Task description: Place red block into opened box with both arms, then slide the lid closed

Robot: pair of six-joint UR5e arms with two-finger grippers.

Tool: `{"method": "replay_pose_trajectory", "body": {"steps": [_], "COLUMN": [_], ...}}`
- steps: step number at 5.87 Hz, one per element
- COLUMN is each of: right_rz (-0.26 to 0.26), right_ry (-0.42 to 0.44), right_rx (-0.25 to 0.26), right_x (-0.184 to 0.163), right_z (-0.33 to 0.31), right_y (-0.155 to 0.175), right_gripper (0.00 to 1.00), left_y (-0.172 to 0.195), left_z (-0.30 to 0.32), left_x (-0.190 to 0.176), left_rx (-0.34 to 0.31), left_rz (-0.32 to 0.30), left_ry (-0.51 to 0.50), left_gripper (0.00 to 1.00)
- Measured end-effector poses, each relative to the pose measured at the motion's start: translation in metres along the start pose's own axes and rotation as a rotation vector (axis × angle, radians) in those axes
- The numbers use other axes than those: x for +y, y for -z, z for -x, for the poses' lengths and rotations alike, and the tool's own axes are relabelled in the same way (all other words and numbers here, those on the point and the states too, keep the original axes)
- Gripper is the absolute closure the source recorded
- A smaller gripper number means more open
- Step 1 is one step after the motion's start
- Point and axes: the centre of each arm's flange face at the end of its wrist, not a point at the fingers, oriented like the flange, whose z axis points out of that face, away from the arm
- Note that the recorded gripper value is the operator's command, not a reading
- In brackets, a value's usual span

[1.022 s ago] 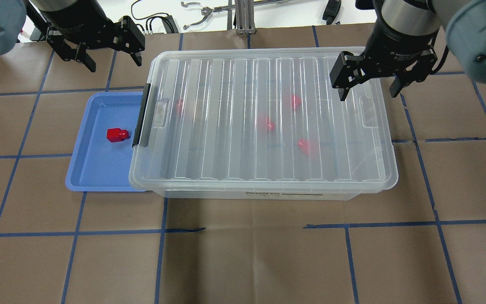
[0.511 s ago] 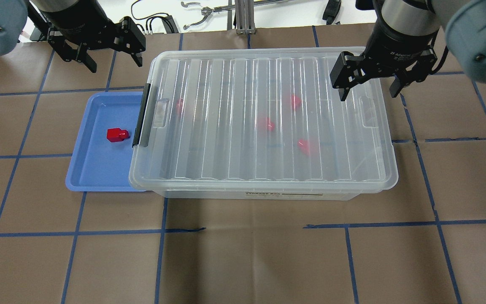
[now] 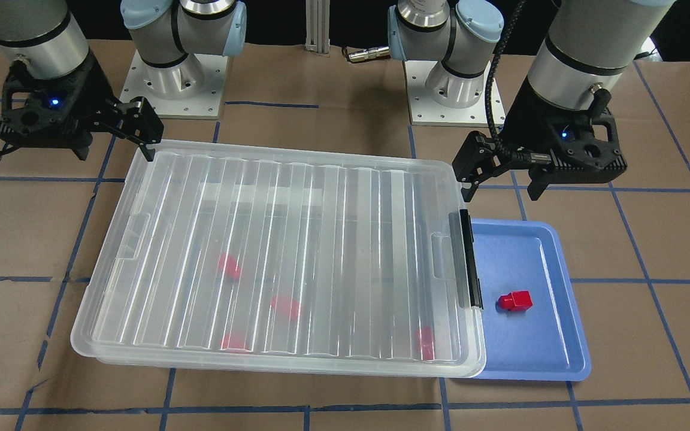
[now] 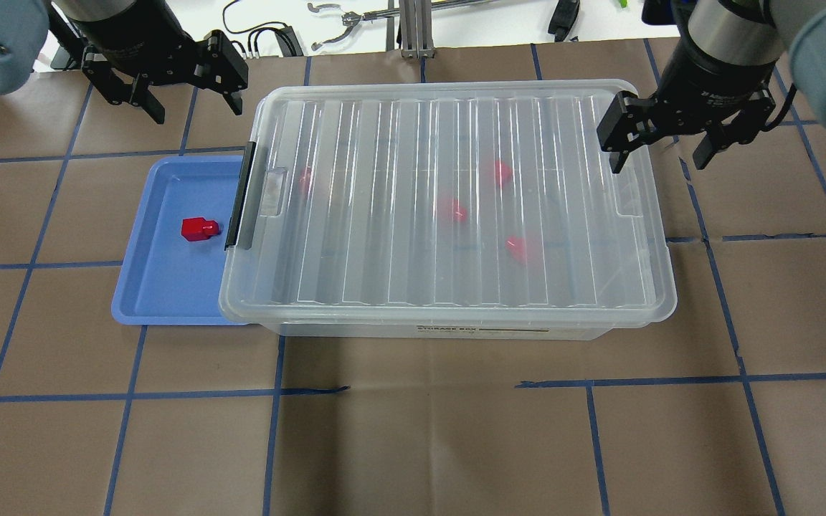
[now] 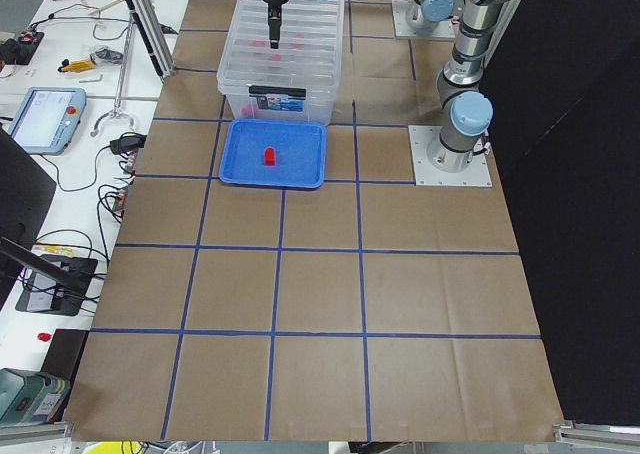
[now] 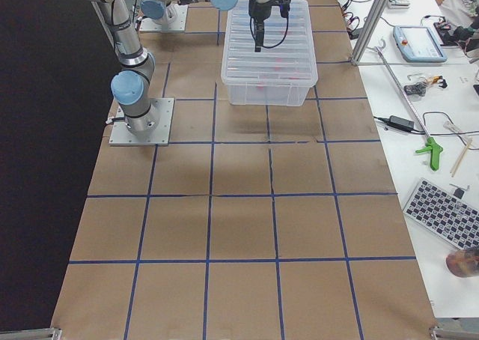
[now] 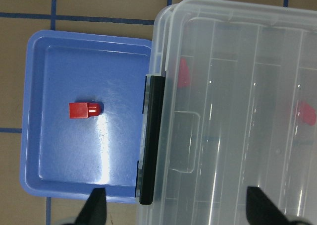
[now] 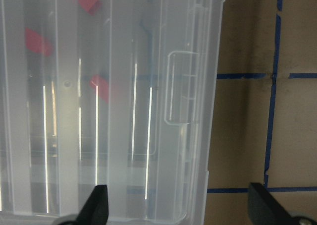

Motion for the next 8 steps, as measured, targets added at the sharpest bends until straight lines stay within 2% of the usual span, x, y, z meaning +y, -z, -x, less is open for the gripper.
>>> {"method": "replay_pose_trajectory", "body": {"steps": [1, 3, 5, 8], "right_rz": [-0.002, -0.031, -0.059, -0.058], "right_ry": [-0.007, 0.005, 0.006, 0.006], "right_rx": [-0.002, 0.005, 0.017, 0.022], "right_x": [-0.007, -0.018, -0.011, -0.009], "right_z": [-0.024, -0.042, -0.045, -0.075], "right_y": [-0.015, -0.077, -0.125, -0.138], "right_gripper": [0.0, 0.0, 0.0, 0.0], "left_y": [0.0, 0.0, -0.001, 0.0], "left_z": [0.001, 0.001, 0.001, 0.001], "left_x": [0.0, 0.0, 0.0, 0.001], "left_rx": [-0.001, 0.0, 0.0, 0.0], "left_rz": [0.0, 0.0, 0.001, 0.0], "left_ry": [0.0, 0.009, 0.012, 0.014], "left_gripper": [0.01, 0.01, 0.01, 0.01]}}
